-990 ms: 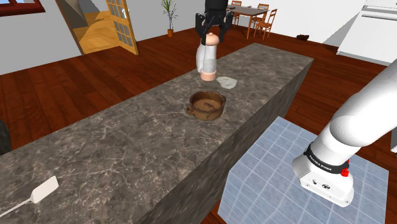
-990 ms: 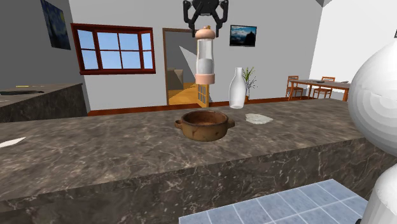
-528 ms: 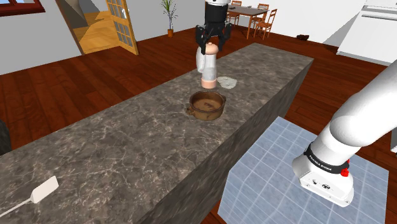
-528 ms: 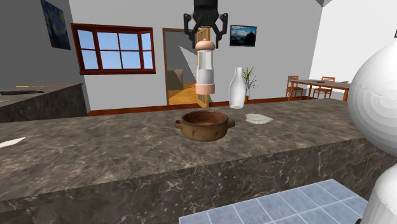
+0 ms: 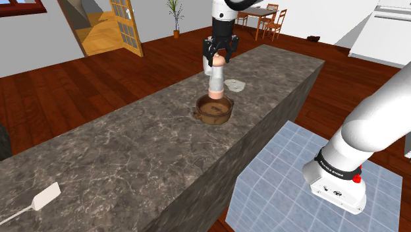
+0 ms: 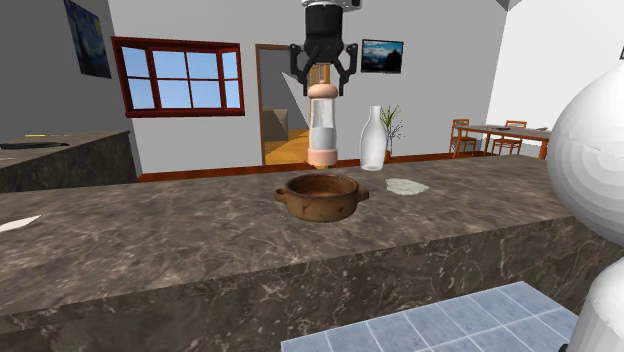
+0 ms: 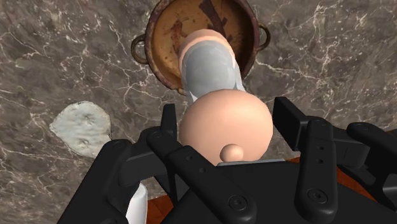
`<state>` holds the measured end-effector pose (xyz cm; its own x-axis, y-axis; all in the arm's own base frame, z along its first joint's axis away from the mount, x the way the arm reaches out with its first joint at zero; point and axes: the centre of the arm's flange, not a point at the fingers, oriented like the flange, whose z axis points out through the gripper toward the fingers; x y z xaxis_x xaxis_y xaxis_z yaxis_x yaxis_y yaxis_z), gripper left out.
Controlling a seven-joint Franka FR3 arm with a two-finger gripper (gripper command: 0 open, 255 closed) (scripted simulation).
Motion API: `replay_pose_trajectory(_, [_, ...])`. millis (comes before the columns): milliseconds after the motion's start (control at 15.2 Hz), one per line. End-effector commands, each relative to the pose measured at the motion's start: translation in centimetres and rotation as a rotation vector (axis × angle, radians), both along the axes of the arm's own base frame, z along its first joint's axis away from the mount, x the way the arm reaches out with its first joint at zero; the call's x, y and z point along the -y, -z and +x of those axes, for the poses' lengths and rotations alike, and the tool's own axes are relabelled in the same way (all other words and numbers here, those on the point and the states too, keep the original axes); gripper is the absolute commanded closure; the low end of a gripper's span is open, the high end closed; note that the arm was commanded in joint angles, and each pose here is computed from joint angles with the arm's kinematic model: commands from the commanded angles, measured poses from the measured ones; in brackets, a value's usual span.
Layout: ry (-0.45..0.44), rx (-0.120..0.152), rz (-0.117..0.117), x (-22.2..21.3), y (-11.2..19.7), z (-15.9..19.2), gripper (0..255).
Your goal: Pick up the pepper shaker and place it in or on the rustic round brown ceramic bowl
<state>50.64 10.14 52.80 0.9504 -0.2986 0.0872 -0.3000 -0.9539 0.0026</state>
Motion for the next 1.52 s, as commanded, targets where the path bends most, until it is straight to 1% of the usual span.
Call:
replay_pose_trajectory(0, [0.000,0.001,0.000,0.0,1.2,0.0,255])
replay_pose_trajectory(528, [0.000,0.001,0.000,0.0,5.2,0.0,255])
replay_pose_trajectory(1056, [0.000,0.001,0.000,0.0,5.2,0.0,255])
replay_pose_trajectory(1122, [0.000,0.001,0.000,0.0,5.2,0.0,0])
replay_pose_trajectory(1452, [0.000,0.001,0.000,0.0,5.2,0.0,0])
